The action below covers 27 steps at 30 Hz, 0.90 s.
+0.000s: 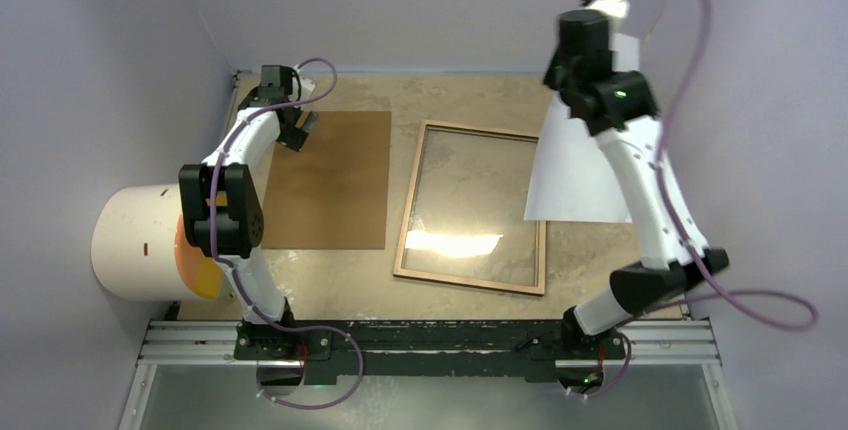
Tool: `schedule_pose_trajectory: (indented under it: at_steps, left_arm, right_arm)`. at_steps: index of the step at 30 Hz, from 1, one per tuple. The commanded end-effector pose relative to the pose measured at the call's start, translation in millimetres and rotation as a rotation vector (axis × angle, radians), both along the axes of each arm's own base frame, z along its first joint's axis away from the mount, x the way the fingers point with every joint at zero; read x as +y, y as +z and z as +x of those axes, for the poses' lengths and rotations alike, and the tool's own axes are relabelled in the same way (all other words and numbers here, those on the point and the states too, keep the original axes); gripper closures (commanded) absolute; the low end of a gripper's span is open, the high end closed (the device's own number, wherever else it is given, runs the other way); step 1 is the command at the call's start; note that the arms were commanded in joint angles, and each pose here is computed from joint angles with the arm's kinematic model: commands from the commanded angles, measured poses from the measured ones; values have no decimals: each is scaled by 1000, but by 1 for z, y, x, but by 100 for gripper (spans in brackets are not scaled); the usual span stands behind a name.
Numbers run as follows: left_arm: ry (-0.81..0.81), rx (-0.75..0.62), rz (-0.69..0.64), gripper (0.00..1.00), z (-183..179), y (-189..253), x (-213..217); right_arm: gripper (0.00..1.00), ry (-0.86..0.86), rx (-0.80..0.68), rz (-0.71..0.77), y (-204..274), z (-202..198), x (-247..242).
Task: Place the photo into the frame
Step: Turn over the photo from the photo frame.
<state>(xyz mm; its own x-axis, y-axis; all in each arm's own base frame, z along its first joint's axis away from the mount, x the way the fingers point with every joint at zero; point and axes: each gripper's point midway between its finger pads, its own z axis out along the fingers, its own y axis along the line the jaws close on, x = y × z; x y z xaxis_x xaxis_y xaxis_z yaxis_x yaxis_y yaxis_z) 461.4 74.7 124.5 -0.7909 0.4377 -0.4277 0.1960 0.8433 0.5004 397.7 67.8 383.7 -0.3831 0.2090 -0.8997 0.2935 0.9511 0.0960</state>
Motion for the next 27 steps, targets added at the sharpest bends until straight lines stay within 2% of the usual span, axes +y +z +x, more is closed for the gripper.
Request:
schedule_pose_trajectory:
  at_steps: [1,4,7,10,13,19,27]
  left_arm:
    - [7,-41,4,0,0,11,2]
    - [6,-45,10,0,0,12,3]
    - [6,-45,10,0,-1,11,3]
    - [5,-41,8,0,-2,9,3]
    - [5,-38,11,0,-4,7,3]
    - [7,-35,19,0,-4,3,4]
    - [8,-31,28,0,-4,1,6]
  right_arm:
    - [100,15,311,-129,-99,-12,19]
    - [100,82,349,91,-147,-18,56]
    - [100,34,401,281,-182,-30,76]
    - [100,2,426,445,-198,-34,95]
    - [100,-61,432,545,-204,-31,105]
    - [100,-69,432,627,-213,-10,127]
    - [100,61,382,463,-219,29,146]
